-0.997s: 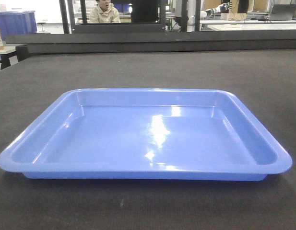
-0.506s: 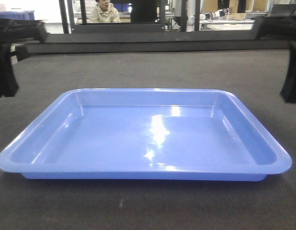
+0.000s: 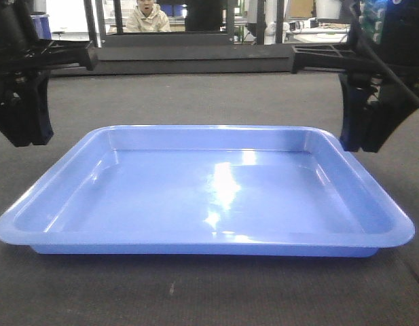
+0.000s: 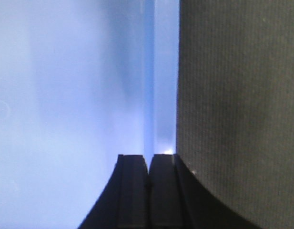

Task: Grab blue tray and place on right shelf
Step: 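Lower both grippers open toward the tray's two side rims, then close both grippers on the opposite side rims of the tray, then lift the tray off the table with both grippers, then hold the tray raised in both grippers while the base drives to the shelf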

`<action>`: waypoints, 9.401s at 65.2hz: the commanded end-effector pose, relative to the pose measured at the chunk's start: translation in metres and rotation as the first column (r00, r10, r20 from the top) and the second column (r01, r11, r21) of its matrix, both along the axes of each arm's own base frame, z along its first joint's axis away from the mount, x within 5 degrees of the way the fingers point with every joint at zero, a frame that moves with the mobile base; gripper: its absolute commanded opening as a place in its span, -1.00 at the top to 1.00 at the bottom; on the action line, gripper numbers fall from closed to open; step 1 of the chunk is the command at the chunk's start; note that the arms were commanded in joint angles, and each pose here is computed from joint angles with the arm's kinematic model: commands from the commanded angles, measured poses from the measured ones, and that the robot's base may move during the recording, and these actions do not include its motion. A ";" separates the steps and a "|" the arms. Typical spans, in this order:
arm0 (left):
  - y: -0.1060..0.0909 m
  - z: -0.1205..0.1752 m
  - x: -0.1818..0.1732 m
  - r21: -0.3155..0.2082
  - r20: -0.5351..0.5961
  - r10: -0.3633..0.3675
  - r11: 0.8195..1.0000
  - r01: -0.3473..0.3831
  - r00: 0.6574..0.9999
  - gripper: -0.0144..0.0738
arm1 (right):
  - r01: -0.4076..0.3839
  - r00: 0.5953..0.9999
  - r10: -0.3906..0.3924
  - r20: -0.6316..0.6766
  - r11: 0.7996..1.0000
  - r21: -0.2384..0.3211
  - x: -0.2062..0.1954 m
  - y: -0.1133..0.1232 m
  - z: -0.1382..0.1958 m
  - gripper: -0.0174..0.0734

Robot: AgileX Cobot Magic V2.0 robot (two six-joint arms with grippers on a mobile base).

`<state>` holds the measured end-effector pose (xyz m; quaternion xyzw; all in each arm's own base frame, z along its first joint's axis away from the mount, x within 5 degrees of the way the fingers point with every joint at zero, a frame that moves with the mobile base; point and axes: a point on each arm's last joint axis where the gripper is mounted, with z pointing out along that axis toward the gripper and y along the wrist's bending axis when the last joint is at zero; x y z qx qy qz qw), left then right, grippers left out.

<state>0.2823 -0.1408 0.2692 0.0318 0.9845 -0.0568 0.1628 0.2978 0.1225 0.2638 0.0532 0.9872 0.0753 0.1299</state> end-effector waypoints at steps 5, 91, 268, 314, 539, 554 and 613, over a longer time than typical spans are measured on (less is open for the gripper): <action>-0.004 0.021 0.000 -0.046 0.078 -0.018 0.999 0.022 0.997 0.31 | 0.002 0.995 -0.005 0.096 0.999 0.035 0.003 0.001 0.025 0.13; -0.007 -0.022 0.047 -0.033 -0.136 -0.084 0.996 0.081 0.987 -0.30 | 0.052 0.998 -0.052 -0.038 0.998 0.016 0.020 -0.006 -0.011 -0.56; -0.002 0.018 0.019 -0.088 -0.131 -0.065 0.995 0.054 0.989 0.67 | 0.016 1.000 -0.015 -0.002 0.999 0.041 0.004 -0.009 0.017 0.15; 0.012 0.054 -0.089 -0.091 -0.032 0.060 0.994 -0.062 0.998 0.67 | -0.008 0.996 -0.003 0.092 0.992 0.124 -0.077 -0.002 0.060 0.15; 0.034 0.047 -0.132 -0.165 -0.044 0.065 0.984 -0.071 0.997 0.67 | 0.005 0.992 -0.020 0.128 0.993 0.122 -0.119 0.000 0.056 0.15; 0.034 0.047 -0.132 -0.165 -0.044 0.065 0.984 -0.071 0.997 0.67 | 0.005 0.992 -0.020 0.128 0.993 0.122 -0.119 0.000 0.056 0.15; 0.034 0.047 -0.132 -0.165 -0.044 0.065 0.984 -0.071 0.997 0.67 | 0.005 0.992 -0.020 0.127 0.993 0.121 -0.119 0.000 0.056 0.15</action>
